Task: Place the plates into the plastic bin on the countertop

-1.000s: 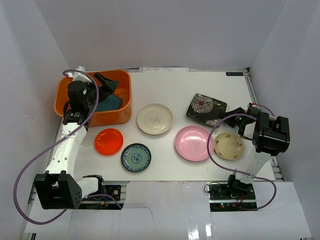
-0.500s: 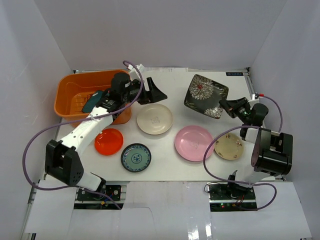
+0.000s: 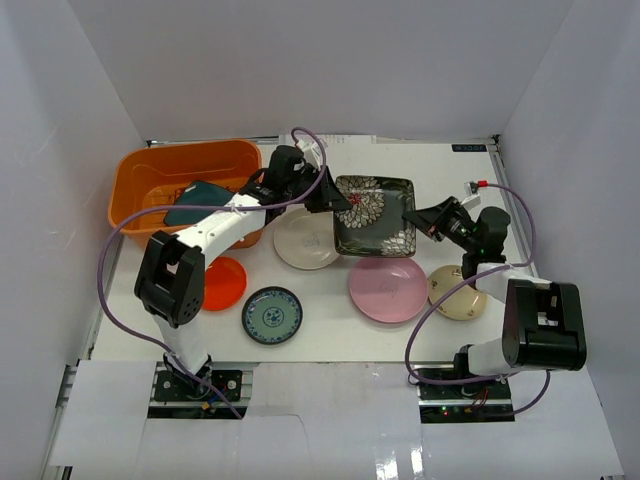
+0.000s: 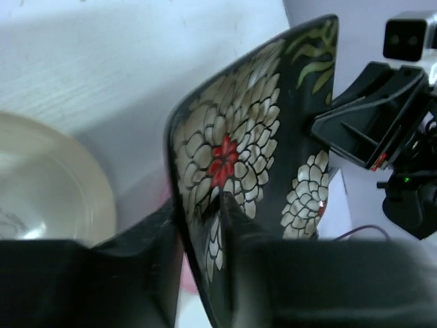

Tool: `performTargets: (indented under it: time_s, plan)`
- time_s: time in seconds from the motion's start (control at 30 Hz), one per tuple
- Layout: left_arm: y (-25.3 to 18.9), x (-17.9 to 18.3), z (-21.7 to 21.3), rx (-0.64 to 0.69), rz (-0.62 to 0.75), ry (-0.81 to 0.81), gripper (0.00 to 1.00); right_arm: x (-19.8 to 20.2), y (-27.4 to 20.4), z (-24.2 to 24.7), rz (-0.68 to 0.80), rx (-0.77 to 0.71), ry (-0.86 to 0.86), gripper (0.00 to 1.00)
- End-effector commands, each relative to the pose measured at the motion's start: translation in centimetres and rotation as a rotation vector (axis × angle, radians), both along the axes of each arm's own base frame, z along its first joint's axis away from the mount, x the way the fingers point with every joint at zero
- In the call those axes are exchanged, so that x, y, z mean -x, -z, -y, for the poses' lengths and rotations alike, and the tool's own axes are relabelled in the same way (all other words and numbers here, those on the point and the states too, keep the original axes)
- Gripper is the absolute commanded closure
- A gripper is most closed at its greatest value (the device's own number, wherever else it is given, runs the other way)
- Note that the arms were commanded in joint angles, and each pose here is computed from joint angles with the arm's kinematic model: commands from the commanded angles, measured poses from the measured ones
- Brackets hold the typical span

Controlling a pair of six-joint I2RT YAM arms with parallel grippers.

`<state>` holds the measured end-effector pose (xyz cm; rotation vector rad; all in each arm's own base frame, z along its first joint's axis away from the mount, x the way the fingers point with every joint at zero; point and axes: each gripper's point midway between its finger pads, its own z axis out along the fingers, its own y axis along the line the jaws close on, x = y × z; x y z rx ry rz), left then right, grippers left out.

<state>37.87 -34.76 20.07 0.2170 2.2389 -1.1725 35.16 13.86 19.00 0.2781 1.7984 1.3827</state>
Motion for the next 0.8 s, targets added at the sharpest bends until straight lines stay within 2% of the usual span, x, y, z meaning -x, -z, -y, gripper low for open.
performTargets:
  time_s: [0.0,0.07,0.1,0.2,0.23,0.33,0.4,0.43,0.5,0.53,0.67,0.77]
  plan:
    - [-1.3,0.0,-0.5,0.004,0.049,-0.021,0.82,0.7,-3.6,-0.5,0.124,-0.032,-0.035,0.92]
    - [-1.4,0.0,-0.9,-0.002,0.057,-0.046,0.96,0.9,-3.4,-0.7,0.12,-0.035,-0.044,0.92]
    - [-2.5,0.0,-1.2,0.005,0.082,-0.058,1.0,1.0,-3.0,-0.7,0.107,-0.04,-0.047,0.92]
    - [-4.4,-0.5,-2.2,0.012,0.122,-0.097,1.0,1.5,-2.8,-1.0,0.103,-0.044,-0.067,0.63]
    - [-6.3,-0.4,-2.7,0.039,0.145,-0.109,1.0,1.8,-2.7,-1.1,0.1,-0.043,-0.077,0.4]
    - [-10.4,-1.3,-6.4,0.115,0.182,-0.186,1.0,2.6,-2.7,-1.2,0.111,-0.036,-0.09,0.16]
    - [-12.4,-2.4,-10.5,0.203,0.17,-0.254,1.0,3.4,-2.5,-1.3,0.115,-0.021,-0.093,0.09]
    - [-14.5,-1.9,-12.4,0.239,0.202,-0.282,1.0,3.6,-2.4,-1.3,0.116,-0.015,-0.09,0.08]
    - [-15.3,-2.8,-17.4,0.259,0.203,-0.399,1.0,4.2,-2.0,-1.5,0.125,0.013,-0.09,0.08]
    - [-16.8,-2.0,-18.9,0.275,0.233,-0.426,1.0,4.4,-1.8,-1.7,0.126,0.026,-0.095,0.08]
    - [-16.9,-1.8,-28.0,0.267,0.231,-0.663,1.0,5.2,-1.2,-2.5,0.137,0.09,-0.106,0.08]
    - [-14.7,-1.4,-33.8,0.222,0.204,-0.867,1.0,5.5,-0.7,-3.1,0.137,0.126,-0.119,0.09]
